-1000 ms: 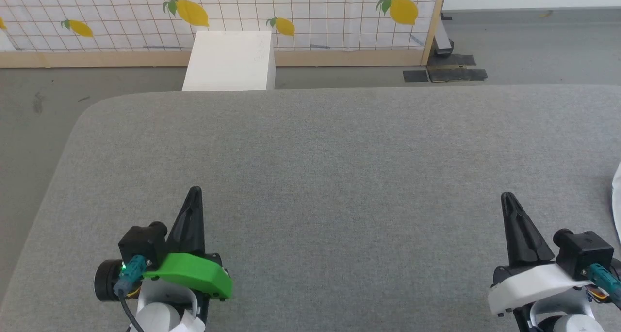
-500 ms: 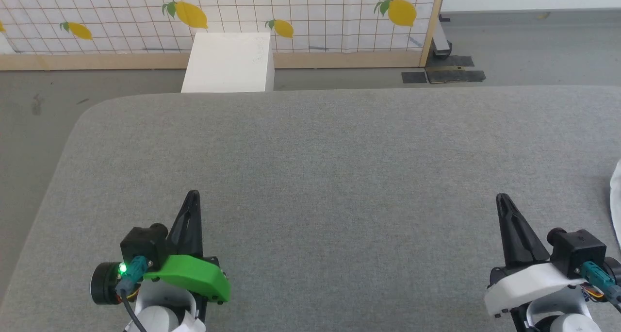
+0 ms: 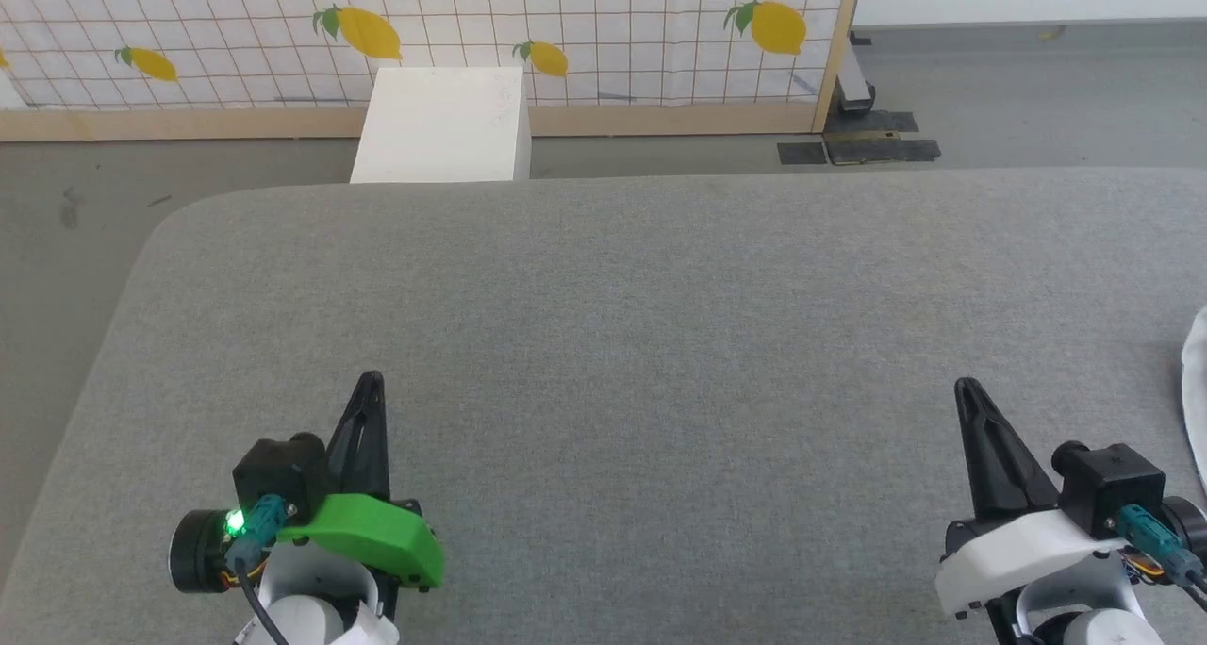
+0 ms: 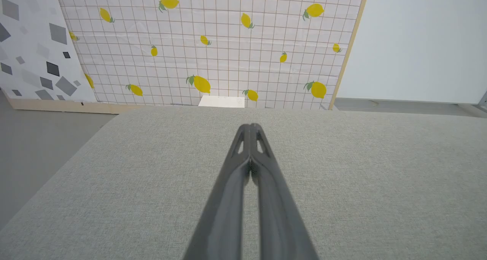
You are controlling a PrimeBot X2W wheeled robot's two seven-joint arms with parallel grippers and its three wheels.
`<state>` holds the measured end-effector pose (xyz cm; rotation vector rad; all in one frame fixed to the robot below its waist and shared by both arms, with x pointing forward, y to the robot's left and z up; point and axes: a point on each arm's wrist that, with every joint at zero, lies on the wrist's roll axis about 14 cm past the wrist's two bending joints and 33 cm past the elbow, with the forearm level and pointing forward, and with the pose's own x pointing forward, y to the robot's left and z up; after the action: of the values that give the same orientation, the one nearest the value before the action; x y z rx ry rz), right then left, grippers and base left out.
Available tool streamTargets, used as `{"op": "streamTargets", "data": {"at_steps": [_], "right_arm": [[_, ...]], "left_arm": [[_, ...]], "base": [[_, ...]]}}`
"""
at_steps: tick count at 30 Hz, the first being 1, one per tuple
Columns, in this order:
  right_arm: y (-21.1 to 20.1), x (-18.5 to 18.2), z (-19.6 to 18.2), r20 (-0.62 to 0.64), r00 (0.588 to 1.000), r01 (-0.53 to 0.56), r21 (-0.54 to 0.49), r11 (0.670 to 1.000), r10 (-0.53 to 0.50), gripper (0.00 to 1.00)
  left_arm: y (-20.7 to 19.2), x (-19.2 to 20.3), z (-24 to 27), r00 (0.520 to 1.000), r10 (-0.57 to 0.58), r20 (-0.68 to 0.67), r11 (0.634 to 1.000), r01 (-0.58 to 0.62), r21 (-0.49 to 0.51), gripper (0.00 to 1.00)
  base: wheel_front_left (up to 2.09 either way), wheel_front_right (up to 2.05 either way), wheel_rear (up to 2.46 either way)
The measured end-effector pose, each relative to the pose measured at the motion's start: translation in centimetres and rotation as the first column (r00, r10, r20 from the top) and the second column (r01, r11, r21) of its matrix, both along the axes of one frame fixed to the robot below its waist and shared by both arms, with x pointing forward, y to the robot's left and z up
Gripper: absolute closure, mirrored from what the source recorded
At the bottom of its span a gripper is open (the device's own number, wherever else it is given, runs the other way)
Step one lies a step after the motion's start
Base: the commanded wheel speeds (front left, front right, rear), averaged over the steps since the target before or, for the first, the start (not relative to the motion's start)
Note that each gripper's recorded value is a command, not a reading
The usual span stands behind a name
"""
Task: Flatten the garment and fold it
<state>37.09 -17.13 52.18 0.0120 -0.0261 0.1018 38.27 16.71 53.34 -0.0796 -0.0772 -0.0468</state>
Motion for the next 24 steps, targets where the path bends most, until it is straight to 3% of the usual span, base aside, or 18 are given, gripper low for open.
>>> {"op": "streamTargets", "data": {"at_steps": [24], "right_arm": [[0.45, -0.17, -0.11, -0.022, 1.000, -0.013, -0.024, 1.000, 0.012, 1.00]], "left_arm": [[0.41, -0.29, -0.02, 0.999, 0.017, -0.028, 0.998, -0.016, 0.058, 1.00]], "base": [[0.00, 0.00, 0.00]]}}
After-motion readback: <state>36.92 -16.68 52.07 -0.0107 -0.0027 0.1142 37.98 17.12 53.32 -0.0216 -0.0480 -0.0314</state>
